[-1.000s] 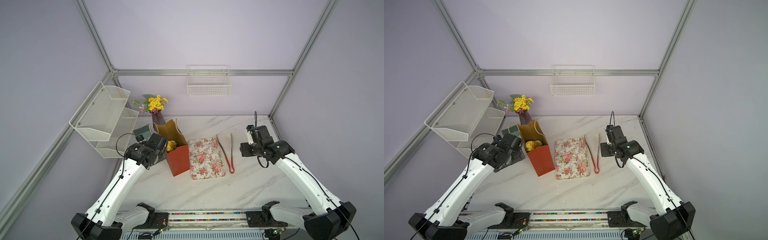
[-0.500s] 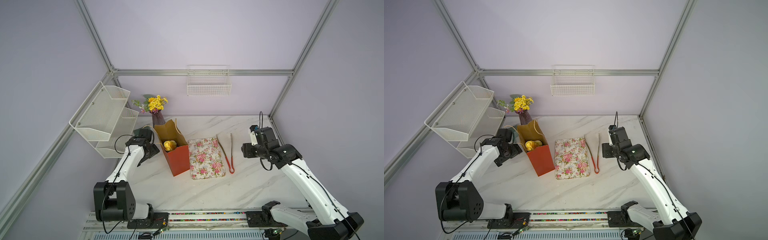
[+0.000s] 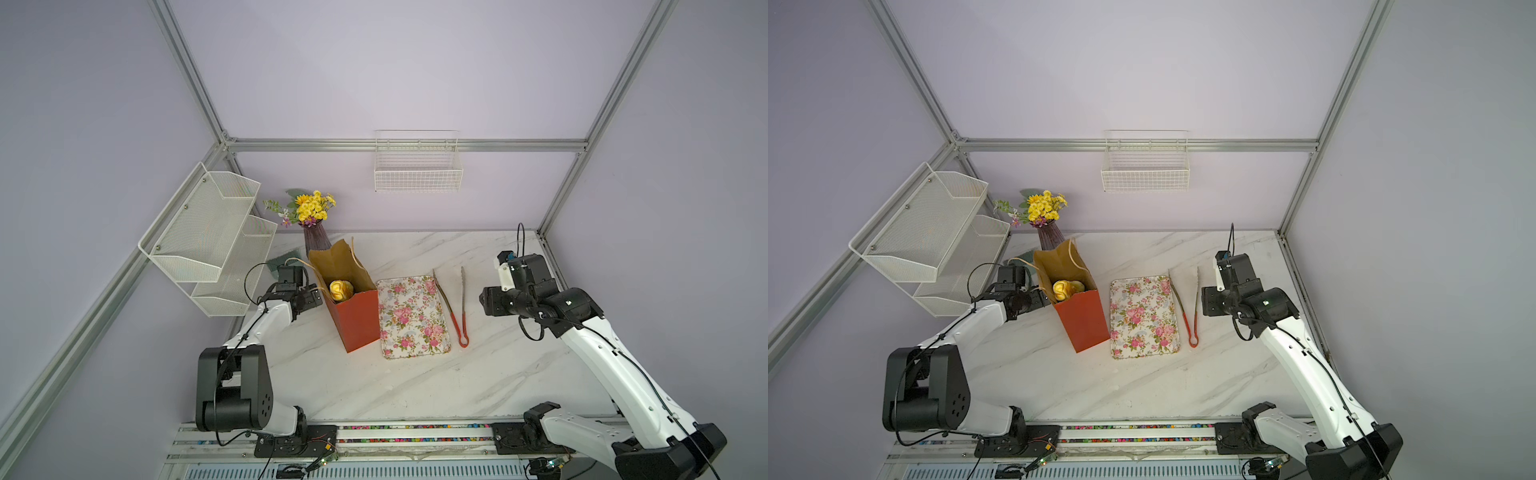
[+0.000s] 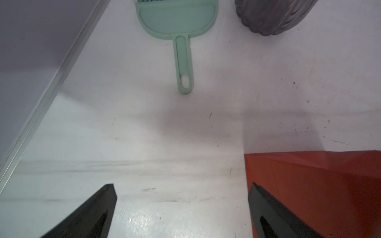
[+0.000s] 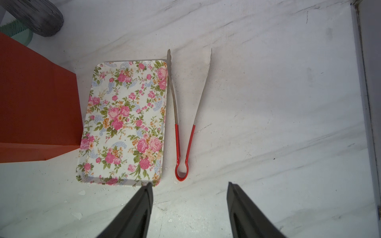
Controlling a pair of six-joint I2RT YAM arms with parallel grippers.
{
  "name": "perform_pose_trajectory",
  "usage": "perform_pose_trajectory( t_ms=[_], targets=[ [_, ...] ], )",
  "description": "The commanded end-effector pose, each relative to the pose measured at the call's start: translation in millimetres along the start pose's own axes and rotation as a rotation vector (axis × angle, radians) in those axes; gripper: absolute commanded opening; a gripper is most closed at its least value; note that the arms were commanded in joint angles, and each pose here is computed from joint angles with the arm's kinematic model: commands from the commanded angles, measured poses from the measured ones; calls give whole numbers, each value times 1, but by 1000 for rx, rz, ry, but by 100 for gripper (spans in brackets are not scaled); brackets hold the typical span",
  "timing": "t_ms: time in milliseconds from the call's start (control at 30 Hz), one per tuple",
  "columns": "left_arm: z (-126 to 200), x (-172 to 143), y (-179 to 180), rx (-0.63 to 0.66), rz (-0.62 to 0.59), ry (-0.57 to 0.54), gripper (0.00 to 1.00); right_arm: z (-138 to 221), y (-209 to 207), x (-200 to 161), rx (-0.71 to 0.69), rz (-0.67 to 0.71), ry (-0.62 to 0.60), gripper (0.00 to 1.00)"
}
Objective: Pack bread into a paper bag
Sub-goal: Reset both arms
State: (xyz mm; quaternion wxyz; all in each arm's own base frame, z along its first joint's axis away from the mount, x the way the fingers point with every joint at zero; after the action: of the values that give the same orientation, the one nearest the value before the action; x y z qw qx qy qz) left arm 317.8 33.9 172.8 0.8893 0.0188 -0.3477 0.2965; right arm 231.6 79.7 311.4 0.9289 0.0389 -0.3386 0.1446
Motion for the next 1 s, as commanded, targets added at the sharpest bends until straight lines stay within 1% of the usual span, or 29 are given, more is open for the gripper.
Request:
perform_pose_trajectory(
  t_ms=[0,67,100,133,167,233,267,333,367,433,500,567,600,633,700,733,800,833,933,967],
  targets=[
    [13,22,-11,-155,-115,-259,100,-5,1,1,20,-21,-7,64],
    [10,19,-10,-193,-133,-340,100,-8,2,1,28,-24,-5,64],
    [6,18,-11,-210,-141,-359,100,-10,2,0,30,-27,0,64],
    [-1,16,-13,-222,-154,-362,100,-12,3,0,35,-27,4,64],
    [-14,11,-14,-216,-165,-337,100,-15,3,0,40,-29,8,64],
    [-30,8,-16,-202,-183,-307,100,-19,3,0,40,-33,24,64],
    [-36,5,-16,-203,-199,-309,100,-21,4,-1,40,-35,27,64],
    [-39,1,-15,-232,-182,-363,100,-22,4,-3,38,-42,29,64],
    [-39,-2,-15,-255,-198,-391,100,-23,3,-5,32,-47,31,64],
    [-34,-7,-13,-282,-206,-403,100,-28,2,-13,18,-60,38,65],
    [-27,-14,-9,-303,-214,-443,100,-36,0,-24,-5,-86,36,71],
    [-22,-29,0,-321,-192,-543,100,-45,-2,-34,-31,-114,27,75],
    [-21,-36,2,-348,-204,-592,100,-48,-2,-38,-41,-123,14,79],
    [-21,-38,1,-358,-220,-606,100,-51,-4,-41,-58,-131,-1,83],
    [-27,-31,-7,-334,-242,-489,100,-57,-7,-45,-101,-136,-36,93],
    [-26,-29,-8,-337,-238,-489,100,-61,-10,-46,-138,-130,-64,97],
    [-24,-33,-5,-360,-236,-559,100,-68,-16,-48,-216,-97,-103,97],
    [-24,-35,-4,-361,-236,-560,100,-72,-21,-49,-278,-84,-126,97],
    [-25,-32,-6,-343,-234,-512,100,-83,-33,-54,-449,-8,-195,97],
    [-25,-31,-6,-340,-235,-507,100,-90,-36,-57,-494,38,-213,97]
  ],
)
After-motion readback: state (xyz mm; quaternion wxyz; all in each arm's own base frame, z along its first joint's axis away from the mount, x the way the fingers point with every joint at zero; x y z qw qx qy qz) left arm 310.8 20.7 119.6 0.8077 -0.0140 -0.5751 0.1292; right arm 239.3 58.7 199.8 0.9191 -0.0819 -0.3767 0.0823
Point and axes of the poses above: each gripper's point midway between its finger pads, its own z axis back along the fingers, its own y axis along the line the jaws close on, x = y × z, the point moved 9 cm from there along z, back along the fingers, and after that the axes turned 13 degrees about z, right-handed, at the moved point
